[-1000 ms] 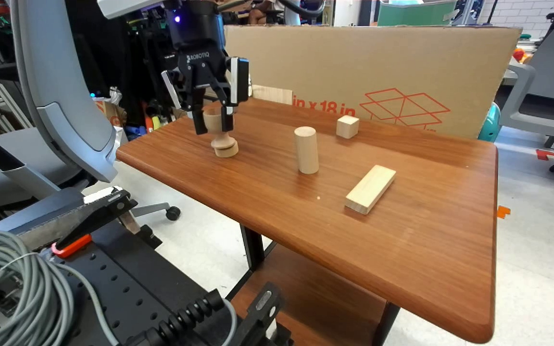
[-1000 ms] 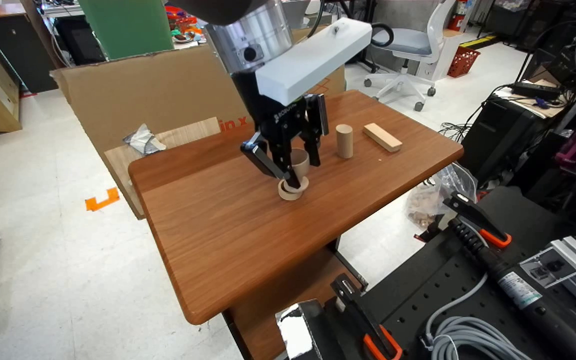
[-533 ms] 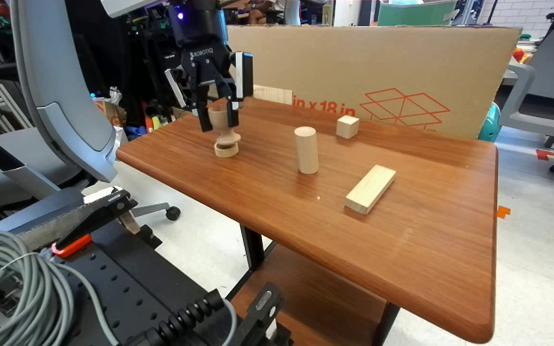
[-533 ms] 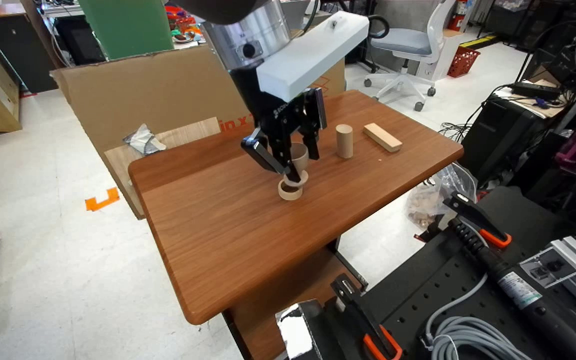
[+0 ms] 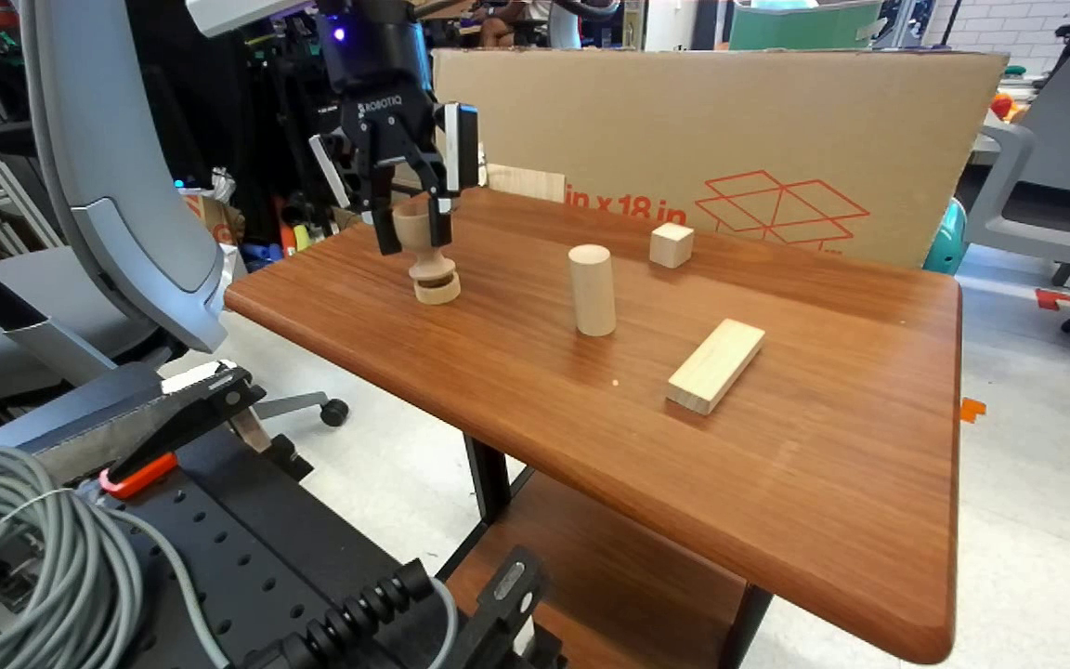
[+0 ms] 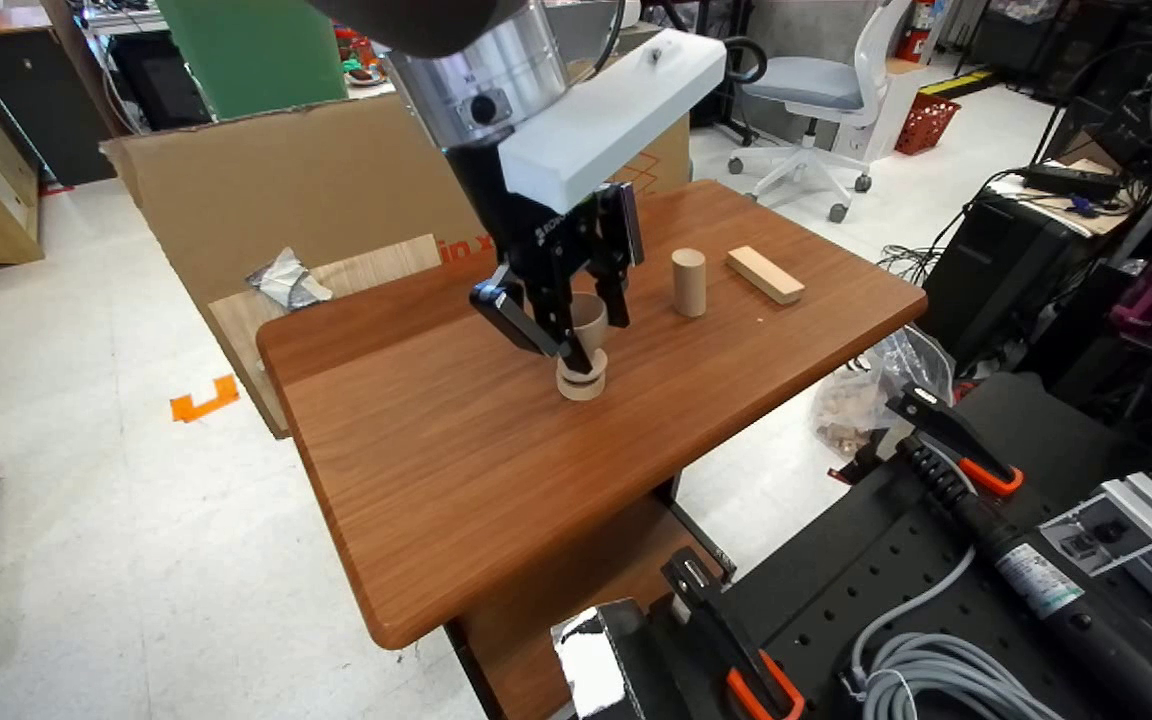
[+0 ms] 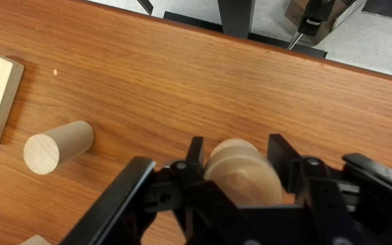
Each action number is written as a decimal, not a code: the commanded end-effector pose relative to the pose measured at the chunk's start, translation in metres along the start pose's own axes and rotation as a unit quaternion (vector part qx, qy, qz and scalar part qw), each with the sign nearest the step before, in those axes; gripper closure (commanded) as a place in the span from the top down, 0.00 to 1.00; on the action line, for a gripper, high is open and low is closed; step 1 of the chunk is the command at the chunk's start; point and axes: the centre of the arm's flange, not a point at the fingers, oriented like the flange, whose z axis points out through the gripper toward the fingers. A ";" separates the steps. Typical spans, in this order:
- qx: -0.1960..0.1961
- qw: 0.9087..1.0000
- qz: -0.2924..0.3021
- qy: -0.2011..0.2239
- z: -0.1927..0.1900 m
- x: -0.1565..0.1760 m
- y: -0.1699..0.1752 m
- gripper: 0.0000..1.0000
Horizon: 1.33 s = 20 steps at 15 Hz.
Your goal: Put the wooden cup on the wooden ring
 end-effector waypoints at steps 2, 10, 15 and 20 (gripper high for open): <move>-0.008 1.000 -0.008 -0.003 0.001 0.006 -0.003 0.27; -0.014 1.000 -0.011 0.001 -0.003 0.005 -0.002 1.00; 0.002 1.000 0.004 0.013 -0.027 -0.006 0.006 1.00; 0.055 0.995 0.057 0.058 -0.091 -0.038 0.041 1.00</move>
